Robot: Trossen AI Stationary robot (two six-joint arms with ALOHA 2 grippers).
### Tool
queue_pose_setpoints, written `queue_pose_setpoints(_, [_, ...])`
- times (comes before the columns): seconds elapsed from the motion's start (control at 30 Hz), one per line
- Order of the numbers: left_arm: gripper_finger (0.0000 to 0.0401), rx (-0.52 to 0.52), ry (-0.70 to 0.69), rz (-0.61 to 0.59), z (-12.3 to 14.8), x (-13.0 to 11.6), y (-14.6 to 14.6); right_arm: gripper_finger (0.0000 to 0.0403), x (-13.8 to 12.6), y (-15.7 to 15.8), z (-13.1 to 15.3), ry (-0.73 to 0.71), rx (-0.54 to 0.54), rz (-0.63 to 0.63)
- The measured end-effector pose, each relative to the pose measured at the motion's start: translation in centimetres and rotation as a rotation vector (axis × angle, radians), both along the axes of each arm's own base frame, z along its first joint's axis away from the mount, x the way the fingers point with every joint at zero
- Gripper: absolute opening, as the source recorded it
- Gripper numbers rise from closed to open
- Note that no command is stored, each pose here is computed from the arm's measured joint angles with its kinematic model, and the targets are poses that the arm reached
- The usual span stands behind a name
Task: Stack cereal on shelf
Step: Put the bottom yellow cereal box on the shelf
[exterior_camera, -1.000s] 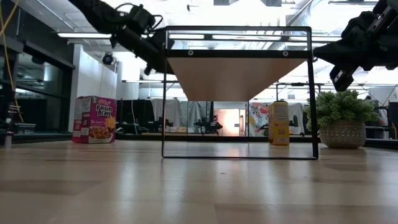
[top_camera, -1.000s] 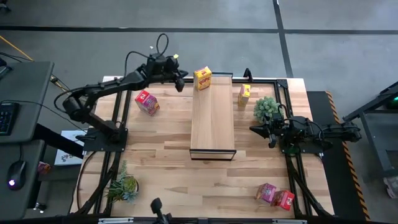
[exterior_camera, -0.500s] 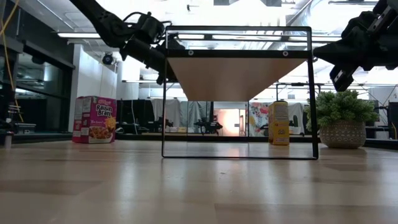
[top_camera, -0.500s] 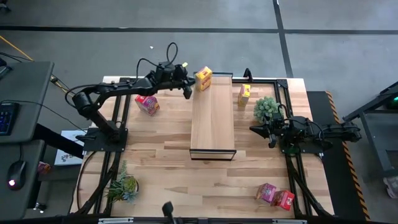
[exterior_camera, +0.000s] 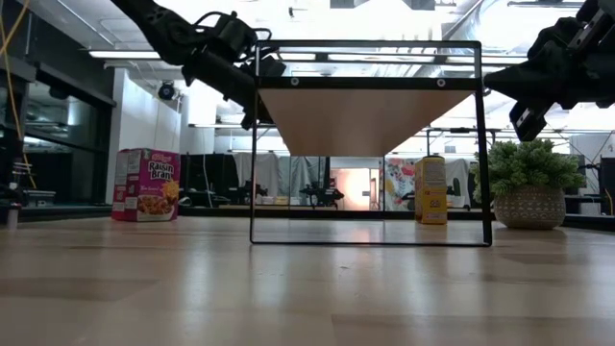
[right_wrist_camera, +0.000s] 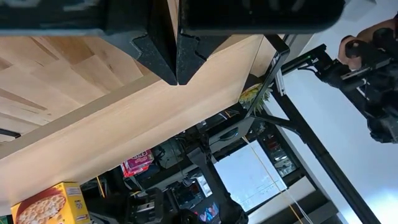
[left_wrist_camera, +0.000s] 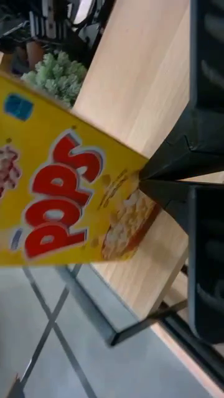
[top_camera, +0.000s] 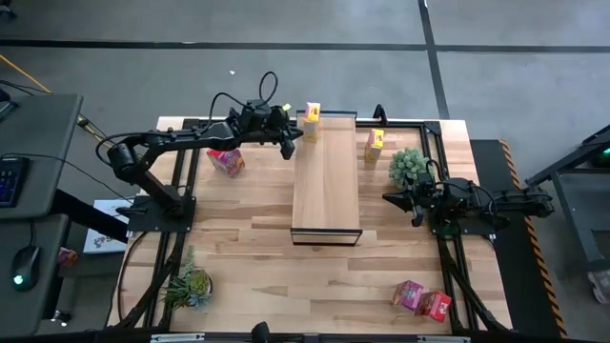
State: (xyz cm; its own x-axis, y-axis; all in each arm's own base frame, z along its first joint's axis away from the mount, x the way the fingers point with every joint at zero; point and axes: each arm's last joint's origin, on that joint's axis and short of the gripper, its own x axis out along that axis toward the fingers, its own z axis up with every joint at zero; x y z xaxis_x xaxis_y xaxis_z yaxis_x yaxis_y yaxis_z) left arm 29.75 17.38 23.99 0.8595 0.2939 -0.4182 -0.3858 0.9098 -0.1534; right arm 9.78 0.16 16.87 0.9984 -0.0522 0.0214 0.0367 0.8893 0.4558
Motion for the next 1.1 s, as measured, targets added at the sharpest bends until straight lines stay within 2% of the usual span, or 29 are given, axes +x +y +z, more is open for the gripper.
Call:
queue_pose_setpoints(0.23, [0.0,-0.004,-0.003,-0.022,0.0,0.5,-0.8,0.0,0.0,0.0,0.0,-0.001,0.0,0.0])
queue_pose_setpoints(0.4, [0.0,0.015,0.032,0.023,0.1,0.1,-0.7,0.0,0.0,0.0,0.0,0.0,0.0,0.0])
queue_pose_setpoints(0.63, [0.0,0.123,0.037,0.108,2.7,-1.9,-0.7,0.0,0.0,0.0,0.0,-0.001,0.0,0.0])
queue_pose_setpoints(0.77, [0.0,0.15,0.007,0.124,3.7,-2.5,-0.6,0.0,0.0,0.0,0.0,0.0,0.0,0.0])
queue_pose_setpoints(0.97, [0.0,0.095,0.039,0.16,1.9,-2.6,1.4,0.0,0.0,0.0,0.0,0.0,0.0,0.0])
queue_pose_setpoints(1.1, [0.0,0.069,-0.004,0.143,1.1,-2.0,2.4,0.0,0.0,0.0,0.0,0.0,0.0,0.0])
